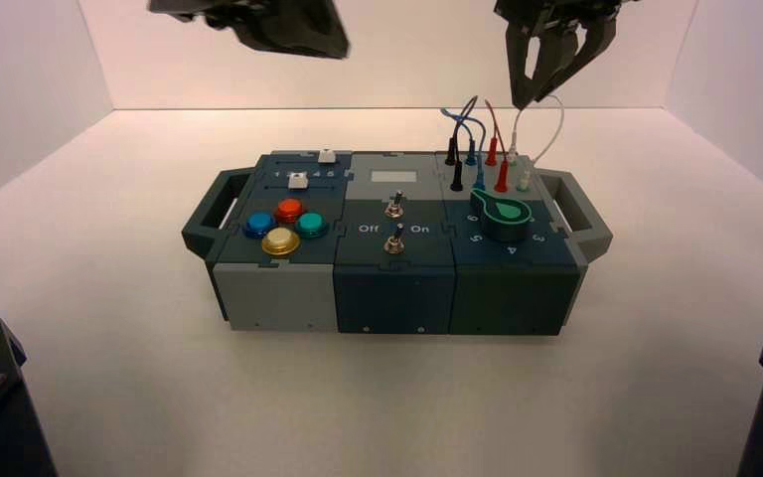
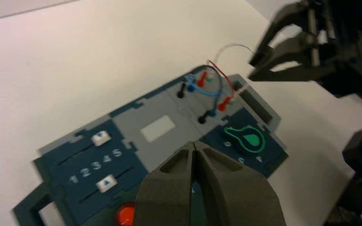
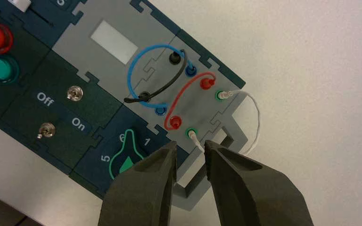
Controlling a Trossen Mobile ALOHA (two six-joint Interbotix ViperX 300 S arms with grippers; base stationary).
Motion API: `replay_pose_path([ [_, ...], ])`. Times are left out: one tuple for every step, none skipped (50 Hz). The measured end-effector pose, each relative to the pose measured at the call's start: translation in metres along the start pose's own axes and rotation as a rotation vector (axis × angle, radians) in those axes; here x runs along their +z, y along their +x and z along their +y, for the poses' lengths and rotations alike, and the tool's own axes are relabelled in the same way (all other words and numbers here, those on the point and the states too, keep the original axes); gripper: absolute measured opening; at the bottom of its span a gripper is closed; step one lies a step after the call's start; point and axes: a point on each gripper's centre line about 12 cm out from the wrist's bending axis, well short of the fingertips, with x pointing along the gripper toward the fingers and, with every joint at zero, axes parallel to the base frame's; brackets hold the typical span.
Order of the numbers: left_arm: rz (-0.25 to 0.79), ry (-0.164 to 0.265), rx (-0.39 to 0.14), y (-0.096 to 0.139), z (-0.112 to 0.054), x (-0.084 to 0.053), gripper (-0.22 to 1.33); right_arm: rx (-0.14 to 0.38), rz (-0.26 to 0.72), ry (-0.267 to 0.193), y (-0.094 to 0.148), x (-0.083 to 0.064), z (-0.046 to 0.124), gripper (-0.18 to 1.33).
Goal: Insert the red wire.
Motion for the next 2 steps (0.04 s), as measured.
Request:
replay_pose_path([
  [0.000, 0.002, 0.000, 0.0000, 0.0000, 0.0000, -0.16, 0.000, -0.002, -0.001, -0.0005, 0.0001, 0.0004, 0.69],
  [0.004, -0.002, 0.003, -0.0006, 0.0010, -0.0006, -0.16, 0.000, 0.000, 0.000, 0.0000, 0.0000, 0.0000, 0.69],
])
